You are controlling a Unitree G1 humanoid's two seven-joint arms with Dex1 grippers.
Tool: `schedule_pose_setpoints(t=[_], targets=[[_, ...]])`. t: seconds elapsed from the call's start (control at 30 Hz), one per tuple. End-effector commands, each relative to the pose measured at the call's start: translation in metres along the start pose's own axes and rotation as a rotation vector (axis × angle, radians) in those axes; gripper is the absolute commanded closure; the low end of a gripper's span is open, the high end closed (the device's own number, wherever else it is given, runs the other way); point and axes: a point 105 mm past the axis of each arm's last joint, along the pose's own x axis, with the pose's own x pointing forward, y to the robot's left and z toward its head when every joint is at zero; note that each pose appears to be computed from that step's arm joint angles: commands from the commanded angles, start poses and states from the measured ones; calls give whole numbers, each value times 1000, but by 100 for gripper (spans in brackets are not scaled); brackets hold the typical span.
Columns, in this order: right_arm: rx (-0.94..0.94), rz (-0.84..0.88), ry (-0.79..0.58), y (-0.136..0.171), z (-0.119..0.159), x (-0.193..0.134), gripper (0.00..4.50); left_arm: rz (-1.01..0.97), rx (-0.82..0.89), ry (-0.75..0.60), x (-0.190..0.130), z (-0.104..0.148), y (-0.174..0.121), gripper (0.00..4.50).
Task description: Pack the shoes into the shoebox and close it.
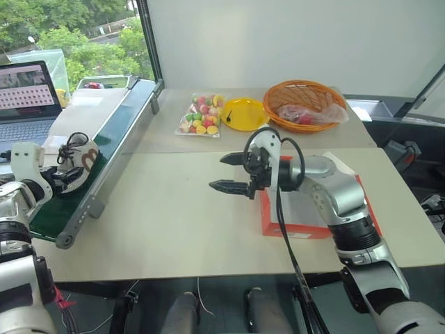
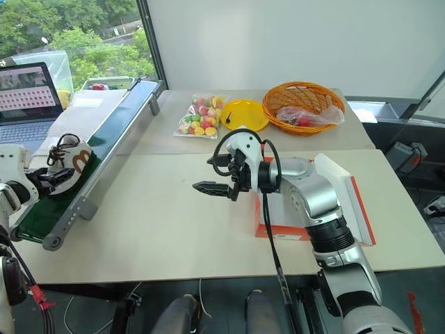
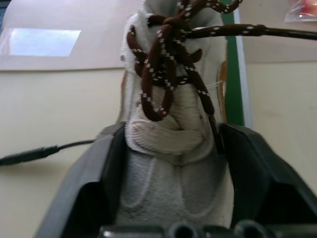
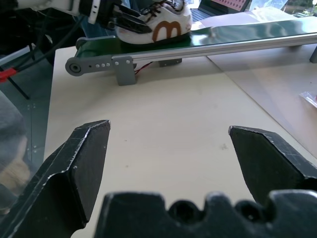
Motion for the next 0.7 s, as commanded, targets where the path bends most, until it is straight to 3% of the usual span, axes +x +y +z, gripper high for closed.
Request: schedule_pose_setpoints(t=[0.03, 0.13, 0.2, 0.27, 0.43, 0.5, 0.7], targets=[[-50, -7, -34, 2, 15, -5, 0, -26, -27, -33, 0, 7, -4, 306], [-51, -8, -31, 3, 14, -5, 0, -46, -54, -70, -1, 15, -9, 407], [-48, -8, -34, 3, 15, -5, 0, -79, -77, -108, 0, 26, -19, 448], [-39, -6, -44, 4, 16, -5, 0, -118, -94, -157, -1, 38, -33, 448], [145, -45, -263, -5, 43, -10, 0, -398, -97, -286, -10, 75, -131, 448], [174, -96, -300, -14, 46, -12, 0, -438, -115, -332, -16, 86, -153, 448], [453, -426, -251, -69, 17, -24, 0, -543, -391, -490, -24, 127, -212, 448]])
